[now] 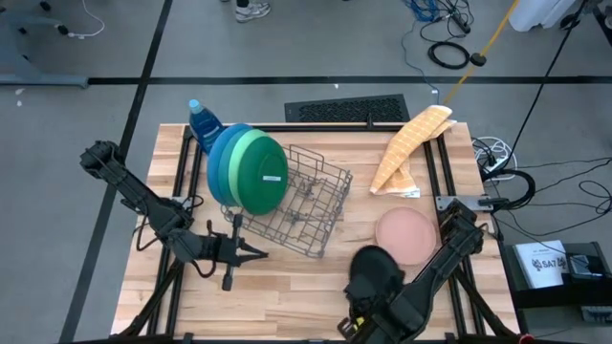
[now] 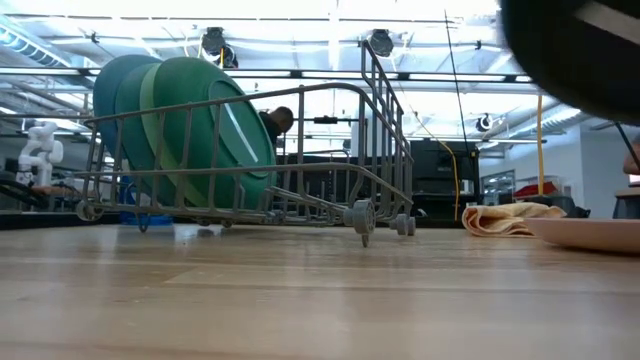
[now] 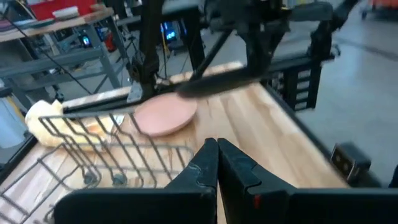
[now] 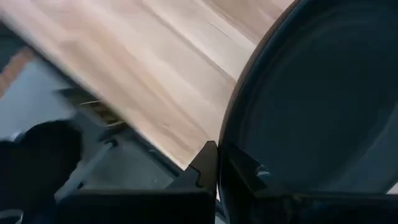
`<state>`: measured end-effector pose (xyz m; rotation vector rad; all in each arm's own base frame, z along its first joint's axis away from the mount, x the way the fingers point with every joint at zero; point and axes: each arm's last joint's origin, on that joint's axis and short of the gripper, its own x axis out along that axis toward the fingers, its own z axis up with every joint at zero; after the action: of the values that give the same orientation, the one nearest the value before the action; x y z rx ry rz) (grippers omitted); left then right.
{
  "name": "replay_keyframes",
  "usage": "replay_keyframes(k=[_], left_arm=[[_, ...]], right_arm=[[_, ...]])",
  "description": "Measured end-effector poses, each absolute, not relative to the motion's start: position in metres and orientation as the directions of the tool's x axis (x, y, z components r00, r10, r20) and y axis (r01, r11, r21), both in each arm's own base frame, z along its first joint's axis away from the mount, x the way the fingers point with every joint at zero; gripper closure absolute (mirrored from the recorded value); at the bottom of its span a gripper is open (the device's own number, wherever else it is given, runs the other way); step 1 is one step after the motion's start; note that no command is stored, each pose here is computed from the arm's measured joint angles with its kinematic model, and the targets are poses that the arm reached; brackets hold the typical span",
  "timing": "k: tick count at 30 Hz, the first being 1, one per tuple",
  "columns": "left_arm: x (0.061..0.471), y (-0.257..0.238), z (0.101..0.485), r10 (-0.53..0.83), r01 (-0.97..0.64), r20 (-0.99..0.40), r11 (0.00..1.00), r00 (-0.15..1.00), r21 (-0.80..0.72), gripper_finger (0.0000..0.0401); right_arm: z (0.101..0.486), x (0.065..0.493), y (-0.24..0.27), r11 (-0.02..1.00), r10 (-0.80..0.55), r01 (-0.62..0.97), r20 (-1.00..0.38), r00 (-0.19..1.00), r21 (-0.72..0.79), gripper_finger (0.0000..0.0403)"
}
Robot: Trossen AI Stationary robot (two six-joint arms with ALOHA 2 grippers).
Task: Sort dishes
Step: Put the black plate into the dishwasher rack
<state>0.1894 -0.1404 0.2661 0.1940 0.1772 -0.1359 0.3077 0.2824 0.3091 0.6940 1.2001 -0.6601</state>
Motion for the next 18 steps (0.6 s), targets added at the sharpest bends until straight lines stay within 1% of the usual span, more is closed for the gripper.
replay_keyframes(k=[2, 4, 6, 8, 10, 13, 16, 18], left_arm=[[0.191, -0.140, 0.270, -0.130, 0.153, -0.151, 0.976, 0.980, 0.153, 0.0396], [0.192, -0.141, 0.274, -0.185, 0.205, -0.143, 0.969, 0.972, 0.138, 0.0390], [0.195, -0.139, 0.280, -0.237, 0.256, -0.147, 0.958, 0.960, 0.129, 0.0371], [0.198, -0.137, 0.288, -0.275, 0.299, -0.163, 0.942, 0.948, 0.152, 0.0341], [0.200, -0.136, 0.298, -0.306, 0.347, -0.207, 0.916, 0.929, 0.203, 0.0302], [0.202, -0.133, 0.315, -0.340, 0.413, -0.271, 0.864, 0.900, 0.289, 0.0242], [0.203, -0.129, 0.337, -0.315, 0.409, -0.303, 0.850, 0.900, 0.332, 0.0195], [0.204, -0.125, 0.354, -0.294, 0.380, -0.284, 0.865, 0.913, 0.327, 0.0177]], right_arm=[[0.324, 0.311, 0.282, 0.711, -0.062, 0.682, -0.950, 0.305, 0.173, 0.0400], [0.337, 0.315, 0.281, 0.797, -0.024, 0.565, -0.923, 0.385, 0.215, 0.0401], [0.348, 0.318, 0.278, 0.858, 0.033, 0.445, -0.894, 0.447, 0.255, 0.0401], [0.361, 0.319, 0.271, 0.898, 0.081, 0.346, -0.874, 0.479, 0.273, 0.0401], [0.373, 0.320, 0.262, 0.924, 0.126, 0.255, -0.857, 0.500, 0.284, 0.0401], [0.384, 0.322, 0.256, 0.953, 0.213, 0.080, -0.835, 0.507, 0.292, 0.0401], [0.392, 0.323, 0.250, 0.955, 0.286, -0.083, -0.818, 0.499, 0.283, 0.0401], [0.397, 0.322, 0.244, 0.954, 0.298, -0.162, -0.816, 0.494, 0.251, 0.0401]])
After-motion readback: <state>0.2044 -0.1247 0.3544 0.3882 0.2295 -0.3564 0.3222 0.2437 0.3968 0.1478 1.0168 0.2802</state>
